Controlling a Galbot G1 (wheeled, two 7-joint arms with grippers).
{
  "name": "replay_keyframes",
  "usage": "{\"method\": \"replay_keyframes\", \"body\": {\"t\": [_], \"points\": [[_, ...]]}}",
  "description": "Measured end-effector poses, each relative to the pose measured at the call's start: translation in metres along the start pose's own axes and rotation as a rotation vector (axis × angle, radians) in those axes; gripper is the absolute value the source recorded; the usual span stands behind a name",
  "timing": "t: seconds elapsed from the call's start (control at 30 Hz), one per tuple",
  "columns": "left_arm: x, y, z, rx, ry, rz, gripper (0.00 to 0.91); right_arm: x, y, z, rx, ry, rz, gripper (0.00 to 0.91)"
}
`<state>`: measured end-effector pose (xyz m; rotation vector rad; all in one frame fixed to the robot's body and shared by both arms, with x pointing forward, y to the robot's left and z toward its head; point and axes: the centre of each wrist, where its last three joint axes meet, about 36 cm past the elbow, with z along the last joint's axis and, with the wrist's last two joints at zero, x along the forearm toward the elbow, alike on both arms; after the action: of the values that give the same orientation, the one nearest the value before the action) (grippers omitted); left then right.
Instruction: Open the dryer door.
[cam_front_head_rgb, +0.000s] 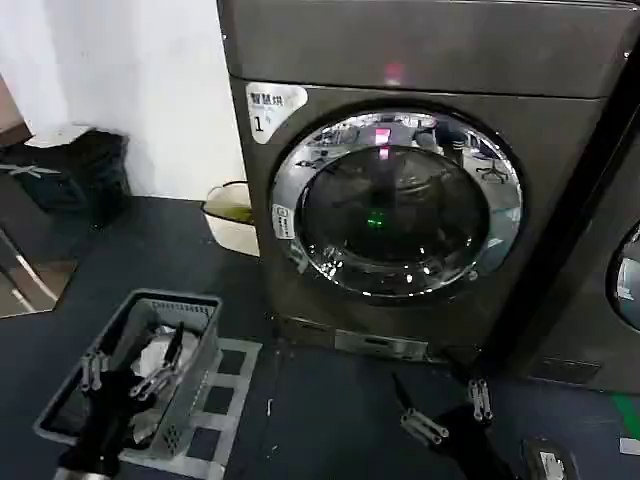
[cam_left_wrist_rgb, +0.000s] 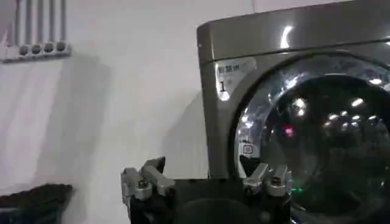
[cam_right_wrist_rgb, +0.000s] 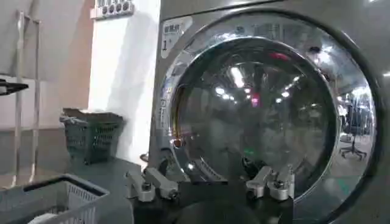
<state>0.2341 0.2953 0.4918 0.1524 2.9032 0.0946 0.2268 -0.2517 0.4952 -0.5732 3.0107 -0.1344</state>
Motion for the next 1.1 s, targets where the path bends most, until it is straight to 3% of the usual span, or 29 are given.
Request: {"method": "replay_keyframes", "body": {"t": [0.27, 0.6, 0.77, 1.1], "points": [[0.003, -0.004, 0.004, 0.019, 0.019, 0.015, 0.907, -0.035, -0.047, -0.001, -0.025, -0.041, -0.099, 0.907], [0.005, 0.006, 0.012, 0.027, 0.032, 0.008, 0.907, -0.138, -0.116, 0.006, -0.032, -0.088, -0.259, 0.907], [0.013, 0.012, 0.012, 0.022, 0.032, -0.011, 0.907, -0.196, -0.112, -0.001, -0.022, -0.100, -0.348, 0.907], [0.022, 0.014, 0.012, 0.010, 0.054, -0.047, 0.907, -0.295, -0.091, -0.001, 0.013, -0.038, -0.442, 0.907]]}}
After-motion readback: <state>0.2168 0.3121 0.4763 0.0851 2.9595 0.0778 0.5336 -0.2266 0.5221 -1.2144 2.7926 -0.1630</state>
